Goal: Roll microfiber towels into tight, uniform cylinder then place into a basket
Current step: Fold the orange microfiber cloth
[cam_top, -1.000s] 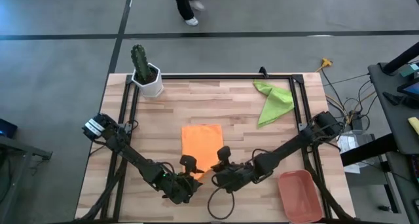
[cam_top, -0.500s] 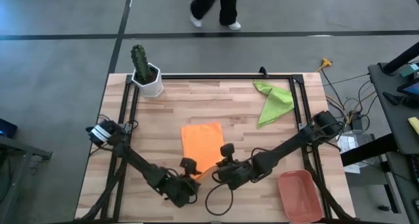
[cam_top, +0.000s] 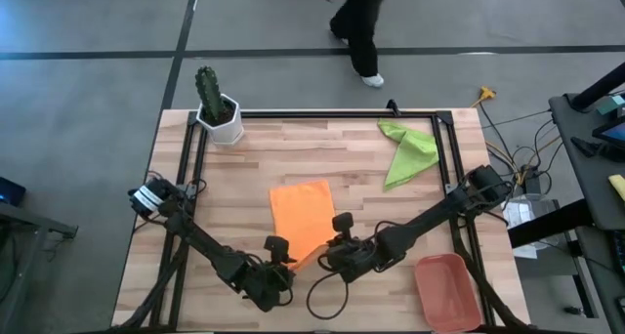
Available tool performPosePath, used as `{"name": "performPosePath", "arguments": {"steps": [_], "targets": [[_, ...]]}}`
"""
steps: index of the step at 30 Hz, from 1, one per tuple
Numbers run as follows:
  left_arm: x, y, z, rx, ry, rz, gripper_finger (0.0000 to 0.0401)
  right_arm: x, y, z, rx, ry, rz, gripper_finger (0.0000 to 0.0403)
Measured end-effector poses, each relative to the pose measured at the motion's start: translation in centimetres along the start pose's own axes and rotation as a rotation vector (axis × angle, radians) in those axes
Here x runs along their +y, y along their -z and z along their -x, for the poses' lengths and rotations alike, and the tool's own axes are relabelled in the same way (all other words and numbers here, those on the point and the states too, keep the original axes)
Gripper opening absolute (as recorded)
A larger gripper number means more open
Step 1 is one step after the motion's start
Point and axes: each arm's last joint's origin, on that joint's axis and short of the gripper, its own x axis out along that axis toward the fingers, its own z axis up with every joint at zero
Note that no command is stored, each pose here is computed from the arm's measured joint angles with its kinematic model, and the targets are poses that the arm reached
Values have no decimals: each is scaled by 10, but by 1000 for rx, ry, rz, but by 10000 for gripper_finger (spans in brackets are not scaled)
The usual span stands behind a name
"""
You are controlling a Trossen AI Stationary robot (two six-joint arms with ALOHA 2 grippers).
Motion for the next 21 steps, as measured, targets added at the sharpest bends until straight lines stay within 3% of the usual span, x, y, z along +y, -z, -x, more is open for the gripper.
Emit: {"name": "performPosePath", "arguments": {"steps": [7,11,17,21], "targets": [[-1,0,0,10,48,53,97,0,4,2,32,69,11,9],[-3,0,0,17,86,59,73,3,2,9,13,120,25,9],[-4,-3,-1,-13,97,80,79,6,1,17,-6,117,3,9],[-10,-1,-10,-29,113,91,111,7,2,17,-4,115,-3,9]]}}
